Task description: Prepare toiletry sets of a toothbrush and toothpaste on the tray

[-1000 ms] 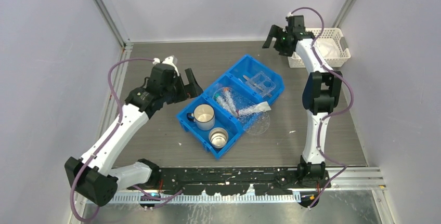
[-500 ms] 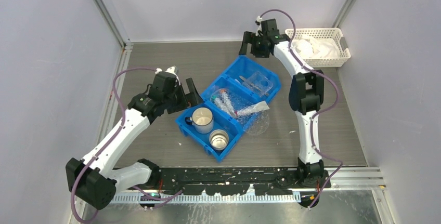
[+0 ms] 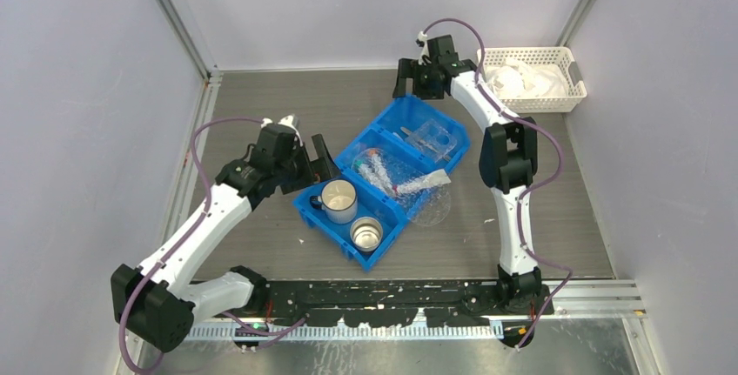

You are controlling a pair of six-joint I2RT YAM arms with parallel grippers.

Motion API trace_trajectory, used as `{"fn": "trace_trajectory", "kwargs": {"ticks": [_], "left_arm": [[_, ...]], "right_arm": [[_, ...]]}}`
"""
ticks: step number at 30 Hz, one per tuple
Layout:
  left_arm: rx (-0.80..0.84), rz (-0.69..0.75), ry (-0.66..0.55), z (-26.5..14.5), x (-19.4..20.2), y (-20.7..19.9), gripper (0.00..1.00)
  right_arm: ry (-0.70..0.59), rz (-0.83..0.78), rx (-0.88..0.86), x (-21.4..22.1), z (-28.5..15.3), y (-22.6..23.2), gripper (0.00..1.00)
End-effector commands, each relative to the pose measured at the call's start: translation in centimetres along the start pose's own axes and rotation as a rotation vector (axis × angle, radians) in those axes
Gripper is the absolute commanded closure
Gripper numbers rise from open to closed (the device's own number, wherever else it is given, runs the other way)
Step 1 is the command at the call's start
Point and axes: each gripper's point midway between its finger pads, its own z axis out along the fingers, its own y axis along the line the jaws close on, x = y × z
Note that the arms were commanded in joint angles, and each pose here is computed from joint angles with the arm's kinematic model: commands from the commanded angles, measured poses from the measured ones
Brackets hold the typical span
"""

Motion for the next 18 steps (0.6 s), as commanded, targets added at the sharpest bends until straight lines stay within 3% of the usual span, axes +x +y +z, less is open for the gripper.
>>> {"fn": "trace_trajectory", "kwargs": {"ticks": [1,18], "left_arm": [[0.054,-0.020,-0.014,0.0,-0.1,-1.1,0.00],[-0.072,-0.061,0.073,0.4,3.6,2.3,0.00]], "right_arm": [[-0.009,-0.063,0.046,-0.3,-1.5,-0.1,0.00],[0.040,-0.082,0.090,1.3,-1.4,-1.3,0.00]]}}
